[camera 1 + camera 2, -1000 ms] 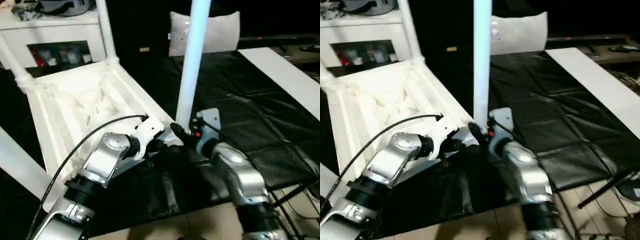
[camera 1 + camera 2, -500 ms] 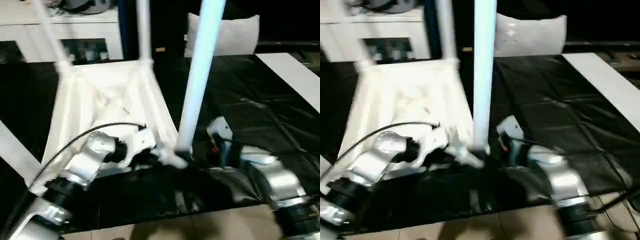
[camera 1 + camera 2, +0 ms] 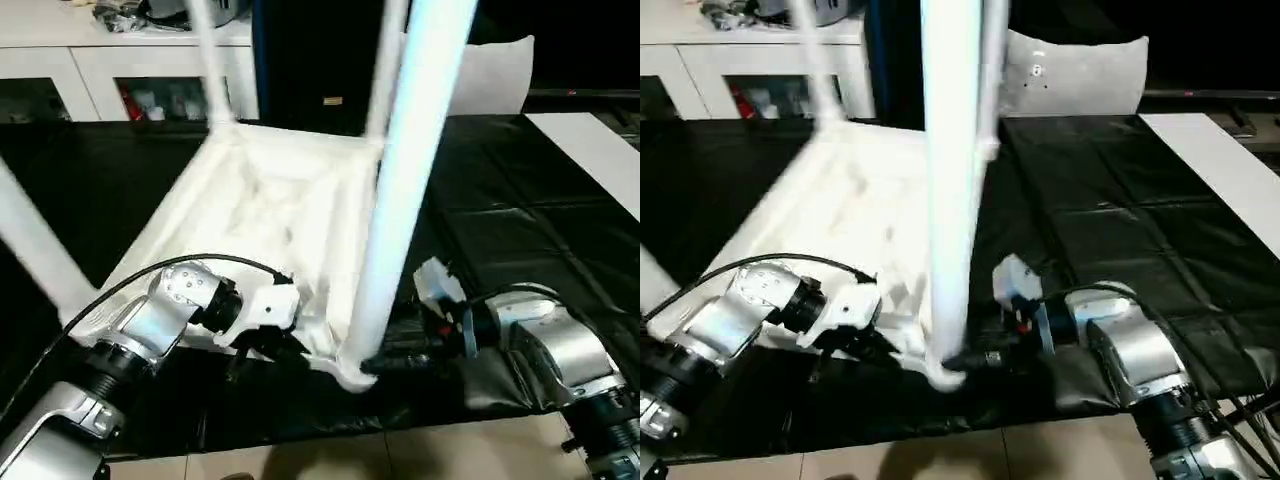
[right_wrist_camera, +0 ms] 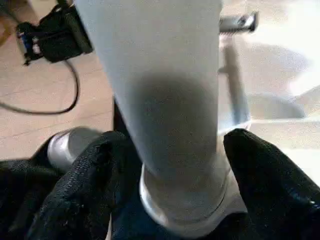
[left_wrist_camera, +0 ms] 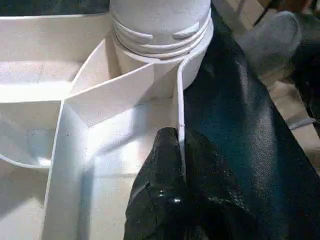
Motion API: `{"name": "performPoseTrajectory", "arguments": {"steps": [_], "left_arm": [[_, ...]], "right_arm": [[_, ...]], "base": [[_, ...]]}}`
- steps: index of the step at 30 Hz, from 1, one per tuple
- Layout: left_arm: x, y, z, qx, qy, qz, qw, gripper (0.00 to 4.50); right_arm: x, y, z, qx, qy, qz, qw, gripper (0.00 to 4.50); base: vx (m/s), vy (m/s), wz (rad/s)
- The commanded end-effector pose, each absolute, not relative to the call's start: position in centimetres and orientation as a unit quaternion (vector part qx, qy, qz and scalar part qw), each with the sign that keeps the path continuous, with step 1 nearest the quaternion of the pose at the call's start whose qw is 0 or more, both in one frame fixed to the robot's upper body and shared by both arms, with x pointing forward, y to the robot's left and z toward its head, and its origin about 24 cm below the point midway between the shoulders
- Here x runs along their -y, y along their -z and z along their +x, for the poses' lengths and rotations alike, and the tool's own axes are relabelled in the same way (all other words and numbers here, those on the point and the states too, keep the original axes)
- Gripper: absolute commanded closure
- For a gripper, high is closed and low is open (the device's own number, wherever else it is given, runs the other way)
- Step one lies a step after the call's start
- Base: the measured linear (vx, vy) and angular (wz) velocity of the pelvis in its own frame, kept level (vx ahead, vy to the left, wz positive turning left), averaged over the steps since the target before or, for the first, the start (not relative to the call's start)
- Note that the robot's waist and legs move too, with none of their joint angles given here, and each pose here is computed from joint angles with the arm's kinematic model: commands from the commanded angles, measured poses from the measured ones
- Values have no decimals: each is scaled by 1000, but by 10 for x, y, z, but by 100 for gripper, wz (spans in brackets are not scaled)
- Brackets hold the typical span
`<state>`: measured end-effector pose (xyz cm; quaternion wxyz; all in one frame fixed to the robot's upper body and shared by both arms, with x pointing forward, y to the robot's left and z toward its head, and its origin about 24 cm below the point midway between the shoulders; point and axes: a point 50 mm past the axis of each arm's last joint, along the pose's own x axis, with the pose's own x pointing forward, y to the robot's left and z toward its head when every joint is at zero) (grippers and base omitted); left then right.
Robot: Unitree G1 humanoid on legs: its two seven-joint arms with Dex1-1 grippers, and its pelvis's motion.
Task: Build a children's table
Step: Rotate leg to tighten
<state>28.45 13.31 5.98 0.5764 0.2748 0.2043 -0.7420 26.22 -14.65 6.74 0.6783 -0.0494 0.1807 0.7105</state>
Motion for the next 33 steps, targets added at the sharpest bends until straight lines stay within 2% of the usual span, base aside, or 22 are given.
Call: {"name": "performPoseTrajectory", "arguments": {"steps": [1, 4, 7, 9, 14, 20, 21, 23, 24, 25, 29, 30, 33], "left_arm": [[-125, -58, 280, -206, 768, 293, 530, 450], [-125, -58, 280, -205, 769, 294, 529, 450], [-126, -58, 281, -205, 770, 294, 527, 450], [-127, -58, 282, -205, 771, 294, 527, 450], [-127, -57, 281, -206, 771, 294, 526, 450], [-126, -58, 282, -211, 765, 272, 544, 450], [-125, -60, 284, -217, 748, 256, 573, 450], [-125, -60, 284, -218, 747, 254, 575, 450], [-121, -62, 288, -221, 723, 233, 612, 450], [-118, -63, 289, -223, 709, 221, 631, 450], [-107, -64, 290, -225, 672, 191, 679, 450], [-98, -64, 291, -230, 644, 185, 706, 450], [-92, -64, 293, -234, 628, 180, 720, 450]], "right_arm": [[147, -74, 265, -179, -719, -55, 669, 138], [147, -75, 266, -180, -723, -52, 665, 174], [146, -75, 265, -182, -729, -48, 658, 187], [145, -74, 266, -182, -730, -47, 657, 215], [143, -73, 266, -181, -729, -41, 659, 250], [138, -73, 261, -180, -723, -8, 667, 255], [135, -73, 261, -178, -705, 14, 686, 255], [135, -73, 261, -177, -704, 14, 687, 255], [128, -72, 261, -169, -678, 22, 715, 255], [124, -70, 262, -162, -661, 20, 732, 255], [110, -64, 266, -163, -598, 18, 784, 255], [99, -62, 273, -164, -544, 35, 822, 255], [92, -62, 278, -161, -513, 56, 841, 255]], "base": [[0, 0, 0], [0, 0, 0], [0, 0, 0], [0, 0, 0], [0, 0, 0], [0, 0, 0], [0, 0, 0], [0, 0, 0], [0, 0, 0], [0, 0, 0], [0, 0, 0], [0, 0, 0], [0, 0, 0]]}}
